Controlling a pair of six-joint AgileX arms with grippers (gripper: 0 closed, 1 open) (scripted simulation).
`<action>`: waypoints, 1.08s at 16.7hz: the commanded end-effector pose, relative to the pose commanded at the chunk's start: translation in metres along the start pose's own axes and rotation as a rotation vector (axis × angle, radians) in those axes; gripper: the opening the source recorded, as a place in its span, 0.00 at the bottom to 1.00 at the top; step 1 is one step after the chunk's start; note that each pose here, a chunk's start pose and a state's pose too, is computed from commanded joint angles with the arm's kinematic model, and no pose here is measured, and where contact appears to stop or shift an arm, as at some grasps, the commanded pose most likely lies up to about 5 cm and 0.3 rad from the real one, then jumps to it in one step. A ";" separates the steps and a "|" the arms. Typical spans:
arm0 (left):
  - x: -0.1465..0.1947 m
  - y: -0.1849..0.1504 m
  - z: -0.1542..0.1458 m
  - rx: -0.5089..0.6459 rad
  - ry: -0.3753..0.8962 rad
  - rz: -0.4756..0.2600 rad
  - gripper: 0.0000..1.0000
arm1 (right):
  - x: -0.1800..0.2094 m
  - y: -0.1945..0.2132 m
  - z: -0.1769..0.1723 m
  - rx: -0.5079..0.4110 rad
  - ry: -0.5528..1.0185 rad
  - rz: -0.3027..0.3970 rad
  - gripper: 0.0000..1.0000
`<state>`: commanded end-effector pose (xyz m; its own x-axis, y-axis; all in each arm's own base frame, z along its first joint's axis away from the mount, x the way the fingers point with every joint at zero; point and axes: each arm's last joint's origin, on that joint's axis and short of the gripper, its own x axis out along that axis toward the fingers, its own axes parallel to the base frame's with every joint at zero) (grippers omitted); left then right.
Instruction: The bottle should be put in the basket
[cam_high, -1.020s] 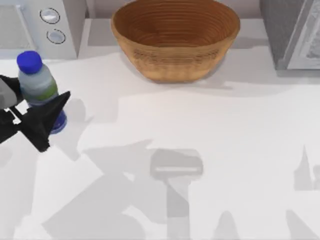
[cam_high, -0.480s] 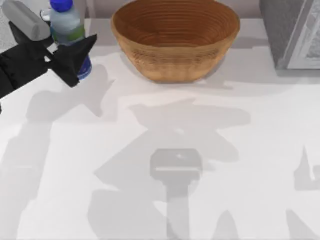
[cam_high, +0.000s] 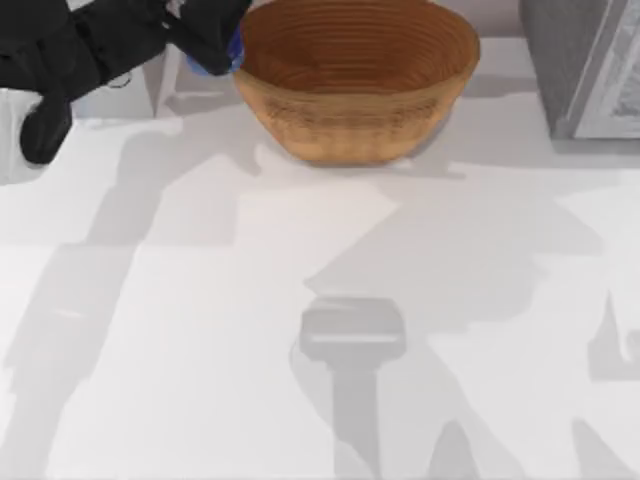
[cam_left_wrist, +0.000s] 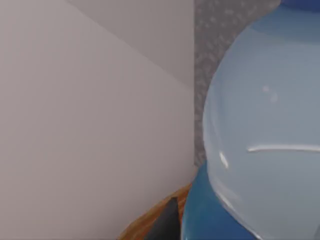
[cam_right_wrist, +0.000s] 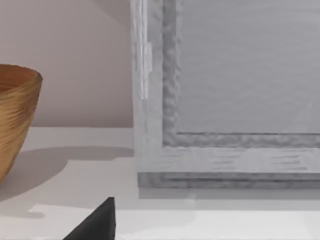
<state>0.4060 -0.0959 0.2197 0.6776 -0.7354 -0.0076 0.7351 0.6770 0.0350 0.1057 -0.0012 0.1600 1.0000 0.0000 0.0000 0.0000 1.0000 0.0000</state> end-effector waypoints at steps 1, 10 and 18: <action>0.011 0.000 0.008 0.003 -0.006 -0.003 0.00 | 0.000 0.000 0.000 0.000 0.000 0.000 1.00; 0.084 -0.027 0.063 -0.019 0.000 -0.001 0.00 | 0.000 0.000 0.000 0.000 0.000 0.000 1.00; 0.099 -0.027 0.055 -0.014 -0.005 -0.008 0.00 | 0.000 0.000 0.000 0.000 0.000 0.000 1.00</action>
<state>0.4524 -0.1890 0.2733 0.6718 -0.7407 -0.0030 0.7406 0.6716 0.0210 0.1057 -0.0012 0.1600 1.0000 0.0000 0.0000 0.0000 1.0000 0.0000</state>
